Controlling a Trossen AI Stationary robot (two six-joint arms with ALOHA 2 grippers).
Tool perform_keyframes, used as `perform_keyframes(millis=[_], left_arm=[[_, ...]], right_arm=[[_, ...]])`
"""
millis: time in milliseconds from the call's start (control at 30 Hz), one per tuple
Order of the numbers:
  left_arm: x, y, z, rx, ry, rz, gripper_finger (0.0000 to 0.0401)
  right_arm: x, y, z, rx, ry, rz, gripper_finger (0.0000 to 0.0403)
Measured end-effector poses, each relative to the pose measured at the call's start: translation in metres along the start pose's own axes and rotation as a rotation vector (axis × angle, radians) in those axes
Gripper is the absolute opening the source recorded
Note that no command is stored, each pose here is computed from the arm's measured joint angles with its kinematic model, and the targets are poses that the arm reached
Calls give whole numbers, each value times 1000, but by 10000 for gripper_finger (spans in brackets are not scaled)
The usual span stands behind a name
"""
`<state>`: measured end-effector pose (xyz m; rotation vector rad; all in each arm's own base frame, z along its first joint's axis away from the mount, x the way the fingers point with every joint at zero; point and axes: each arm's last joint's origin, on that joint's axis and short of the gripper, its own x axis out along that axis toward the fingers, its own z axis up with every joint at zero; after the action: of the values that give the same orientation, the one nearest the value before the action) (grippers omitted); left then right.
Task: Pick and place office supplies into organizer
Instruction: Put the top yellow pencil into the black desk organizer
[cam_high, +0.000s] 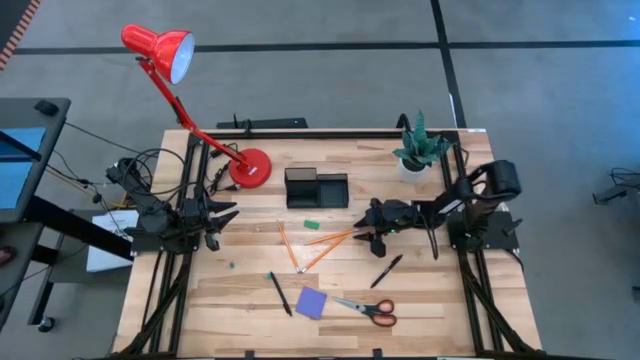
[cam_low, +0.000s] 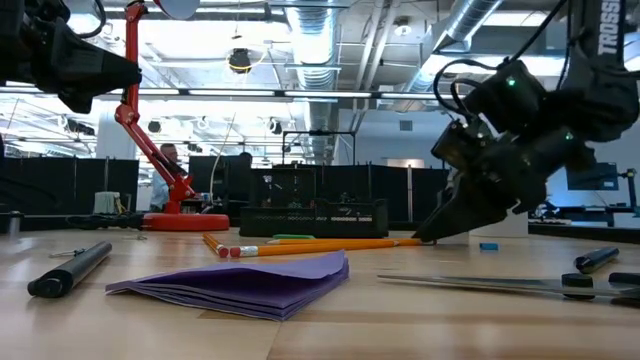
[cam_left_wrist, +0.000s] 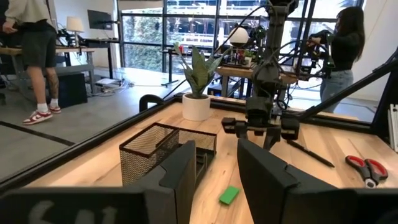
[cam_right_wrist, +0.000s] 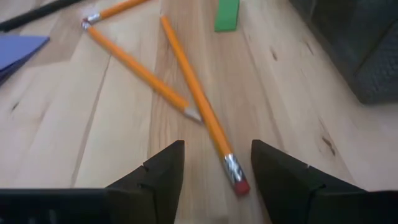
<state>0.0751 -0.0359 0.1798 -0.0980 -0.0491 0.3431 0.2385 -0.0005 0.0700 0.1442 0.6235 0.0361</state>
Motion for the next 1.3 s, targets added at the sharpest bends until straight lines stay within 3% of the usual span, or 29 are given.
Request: perform_keyframes(millis=[333,800,1067,1300], left_arm=[[0,0,0,-29,-1,0,110],[0,0,0,-80,-1,1,110],[0,0,0,-184,2,1,110],[1,0,-7,-147,45,7,110]], right_arm=[[14,-1,-11,5,-37,-3,148],[17,-2,-10,8,-40,-21,12],[29,-1,3,-19,-44,-7,9],[33,-1,9,-27,-54,-1,11]])
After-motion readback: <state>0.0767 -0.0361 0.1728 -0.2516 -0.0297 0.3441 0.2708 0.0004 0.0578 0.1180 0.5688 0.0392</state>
